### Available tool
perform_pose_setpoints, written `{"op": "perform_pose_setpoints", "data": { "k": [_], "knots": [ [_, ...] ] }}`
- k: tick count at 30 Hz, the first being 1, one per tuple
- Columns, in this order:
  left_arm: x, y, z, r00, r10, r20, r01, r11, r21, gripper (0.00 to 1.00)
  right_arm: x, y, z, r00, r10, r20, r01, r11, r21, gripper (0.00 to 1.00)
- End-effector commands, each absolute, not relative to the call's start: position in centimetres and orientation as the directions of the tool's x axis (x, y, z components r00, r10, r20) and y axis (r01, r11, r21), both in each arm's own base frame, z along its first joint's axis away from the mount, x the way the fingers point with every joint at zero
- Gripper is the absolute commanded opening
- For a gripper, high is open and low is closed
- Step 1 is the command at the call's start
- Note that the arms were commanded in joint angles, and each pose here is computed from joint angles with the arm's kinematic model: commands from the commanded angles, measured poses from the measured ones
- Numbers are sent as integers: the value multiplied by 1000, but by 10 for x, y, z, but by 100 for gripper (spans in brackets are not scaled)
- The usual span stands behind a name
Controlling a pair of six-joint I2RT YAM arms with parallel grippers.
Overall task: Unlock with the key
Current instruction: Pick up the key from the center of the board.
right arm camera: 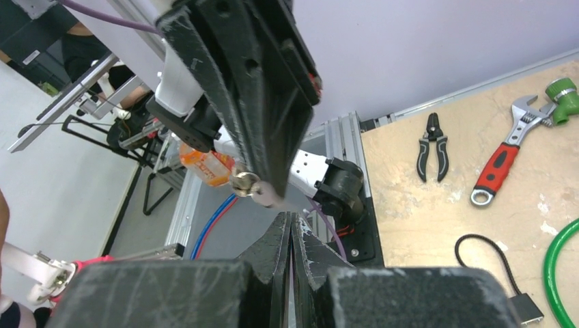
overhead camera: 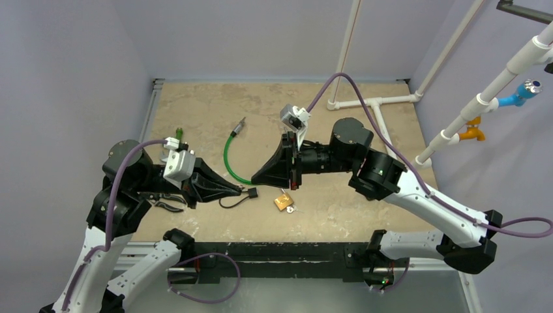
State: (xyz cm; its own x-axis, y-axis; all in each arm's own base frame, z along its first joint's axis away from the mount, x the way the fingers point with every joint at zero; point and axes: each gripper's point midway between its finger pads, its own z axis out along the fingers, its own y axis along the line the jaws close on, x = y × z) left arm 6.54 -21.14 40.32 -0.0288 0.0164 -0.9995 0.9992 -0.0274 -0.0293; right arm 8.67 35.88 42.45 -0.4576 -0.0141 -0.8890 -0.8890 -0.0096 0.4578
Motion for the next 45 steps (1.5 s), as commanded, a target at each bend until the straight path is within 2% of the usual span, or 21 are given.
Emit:
{"op": "perform_pose_setpoints", "data": {
  "k": [1, 9, 10, 11, 13, 15, 16, 19, 28, 31, 34, 38, 45],
  "knots": [
    [49, -206, 414, 21, 7, -1000, 997, -75, 21, 0, 86, 356, 429, -443, 2, -897, -897, -14, 443, 0],
    [55, -205, 411, 33, 24, -999, 999, -32, 32, 0, 86, 352, 433, -430, 13, -902, -903, -11, 430, 1],
    [59, -205, 410, 33, 30, -999, 999, -7, 33, 0, 85, 351, 436, -424, 23, -905, -906, -12, 424, 9],
    [65, -205, 409, 29, 37, -999, 999, 20, 30, 0, 86, 350, 438, -417, 31, -908, -909, -12, 417, 21],
    [73, -206, 405, 7, 51, -999, 999, 53, 10, 0, 85, 351, 439, -405, 30, -914, -915, -13, 404, 36],
    [78, -206, 402, -28, 62, -998, 997, 76, -23, 0, 82, 354, 438, -389, 21, -921, -921, -20, 388, 45],
    [80, -207, 400, -44, 68, -997, 996, 82, -38, 0, 79, 357, 439, -378, 15, -926, -926, -24, 378, 47],
    [83, -207, 397, -58, 77, -995, 994, 94, -51, 0, 73, 368, 437, -342, -17, -940, -939, -21, 342, 47],
    [79, -207, 396, -63, 81, -995, 996, 74, -57, 0, 91, 380, 440, -278, -26, -960, -957, 94, 275, 32],
    [76, -207, 397, -57, 79, -995, 997, 64, -52, 0, 102, 379, 435, -268, -49, -962, -953, 161, 257, 31],
    [74, -207, 397, -55, 77, -995, 997, 56, -51, 0, 113, 377, 433, -248, -71, -966, -949, 217, 227, 38],
    [73, -206, 396, -54, 81, -995, 997, 54, -49, 0, 108, 374, 443, -228, -46, -973, -957, 194, 215, 47],
    [74, -207, 396, -58, 82, -995, 997, 52, -54, 0, 95, 384, 450, -193, -35, -981, -971, 151, 186, 53]
  ]
}}
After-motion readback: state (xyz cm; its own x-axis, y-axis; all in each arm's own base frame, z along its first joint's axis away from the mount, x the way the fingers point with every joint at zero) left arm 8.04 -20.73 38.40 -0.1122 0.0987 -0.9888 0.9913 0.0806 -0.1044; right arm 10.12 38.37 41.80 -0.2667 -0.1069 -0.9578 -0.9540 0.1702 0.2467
